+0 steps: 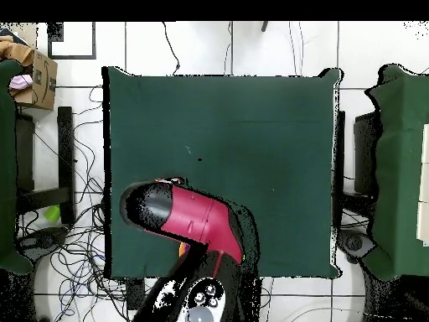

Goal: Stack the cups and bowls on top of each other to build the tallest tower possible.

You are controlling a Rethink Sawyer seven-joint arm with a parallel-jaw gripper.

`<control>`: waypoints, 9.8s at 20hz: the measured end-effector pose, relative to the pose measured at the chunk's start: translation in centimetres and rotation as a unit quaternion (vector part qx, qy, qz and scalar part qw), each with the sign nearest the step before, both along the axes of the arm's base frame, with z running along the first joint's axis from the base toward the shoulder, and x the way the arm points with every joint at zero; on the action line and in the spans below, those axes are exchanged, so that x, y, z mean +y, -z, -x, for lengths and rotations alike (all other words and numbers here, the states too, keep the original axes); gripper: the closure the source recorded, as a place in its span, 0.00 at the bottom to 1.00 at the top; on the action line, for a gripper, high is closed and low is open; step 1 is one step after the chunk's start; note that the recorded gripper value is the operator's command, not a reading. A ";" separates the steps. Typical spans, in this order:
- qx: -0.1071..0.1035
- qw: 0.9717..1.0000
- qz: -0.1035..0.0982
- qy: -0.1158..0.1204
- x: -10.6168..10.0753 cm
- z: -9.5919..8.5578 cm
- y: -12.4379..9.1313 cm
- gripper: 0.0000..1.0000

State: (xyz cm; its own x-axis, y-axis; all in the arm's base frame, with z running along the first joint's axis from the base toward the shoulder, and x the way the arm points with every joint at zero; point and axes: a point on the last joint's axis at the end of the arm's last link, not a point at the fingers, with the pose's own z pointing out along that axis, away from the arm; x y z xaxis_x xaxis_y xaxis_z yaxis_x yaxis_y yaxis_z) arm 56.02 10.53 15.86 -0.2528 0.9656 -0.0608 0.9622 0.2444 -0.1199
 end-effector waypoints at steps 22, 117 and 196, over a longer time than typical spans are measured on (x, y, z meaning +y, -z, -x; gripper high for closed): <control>0.018 1.000 0.018 -0.017 1.3 -6.1 4.6 1.00; -0.024 0.999 0.024 -0.013 8.7 -3.3 7.2 1.00; -0.070 0.997 0.038 0.025 7.6 -1.7 8.7 1.00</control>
